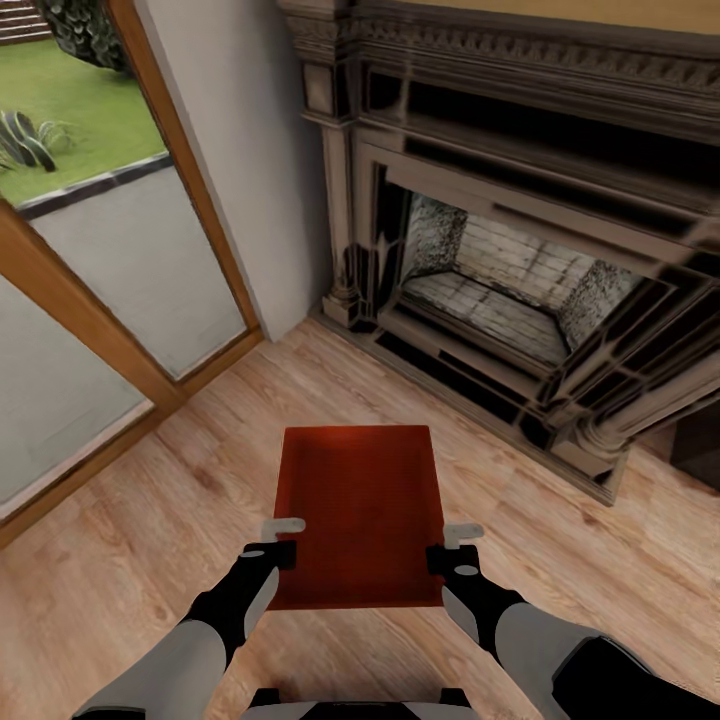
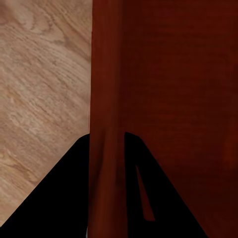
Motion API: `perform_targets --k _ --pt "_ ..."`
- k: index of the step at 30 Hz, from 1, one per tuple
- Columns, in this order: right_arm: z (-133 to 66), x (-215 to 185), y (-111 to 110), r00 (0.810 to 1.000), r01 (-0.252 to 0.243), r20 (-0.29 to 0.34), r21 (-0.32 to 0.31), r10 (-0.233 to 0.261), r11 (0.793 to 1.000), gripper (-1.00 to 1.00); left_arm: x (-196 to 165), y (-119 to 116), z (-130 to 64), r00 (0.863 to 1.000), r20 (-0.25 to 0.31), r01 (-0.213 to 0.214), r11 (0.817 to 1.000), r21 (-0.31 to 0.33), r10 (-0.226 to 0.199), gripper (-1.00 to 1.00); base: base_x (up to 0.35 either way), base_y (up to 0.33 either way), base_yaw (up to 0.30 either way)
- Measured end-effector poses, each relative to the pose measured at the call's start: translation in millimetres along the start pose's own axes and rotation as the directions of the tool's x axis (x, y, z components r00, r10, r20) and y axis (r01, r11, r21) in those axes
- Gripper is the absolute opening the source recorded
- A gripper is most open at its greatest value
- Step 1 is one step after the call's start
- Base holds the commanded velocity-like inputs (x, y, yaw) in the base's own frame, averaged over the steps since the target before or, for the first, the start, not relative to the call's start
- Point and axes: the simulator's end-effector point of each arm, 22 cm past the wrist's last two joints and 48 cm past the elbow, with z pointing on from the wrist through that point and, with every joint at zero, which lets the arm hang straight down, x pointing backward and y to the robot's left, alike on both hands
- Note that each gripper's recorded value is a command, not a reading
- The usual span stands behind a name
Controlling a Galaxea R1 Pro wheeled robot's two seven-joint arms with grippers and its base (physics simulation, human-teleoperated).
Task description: Move the two storage containers from the living room to the garage. In the garage, place one container on the floor and stack the other container on top of it (either order is fine).
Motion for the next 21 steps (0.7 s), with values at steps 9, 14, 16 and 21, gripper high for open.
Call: perform_targets --k 9,14,16,21 --pt "-0.1 0.2 0.2 1.000 -0.001 0.001 0.001 0.001 1.000 -1.00 -0.2 0.1 0.0 1.000 0.001 0.000 1.000 0.000 0.000 -1.00 0.000 0.000 -0.282" --pt "-0.2 -0.2 0.4 1.000 -0.001 0.002 0.001 0.001 1.000 -1.00 -0.4 0.4 0.1 1.000 0.002 0.000 1.000 0.001 0.000 -1.00 0.000 0.000 -0.282" --pt "-0.2 -0.6 0.5 1.000 -0.001 0.003 0.001 0.001 1.000 -1.00 -0.7 0.5 0.1 1.000 0.003 0.000 1.000 0.001 0.000 -1.00 0.000 0.000 -0.282" --pt "-0.2 -1.3 0.6 1.000 0.000 0.005 0.001 0.000 1.000 -1.00 -1.2 0.6 0.2 1.000 0.005 0.001 1.000 0.001 -0.001 -1.00 0.000 0.000 -0.282"
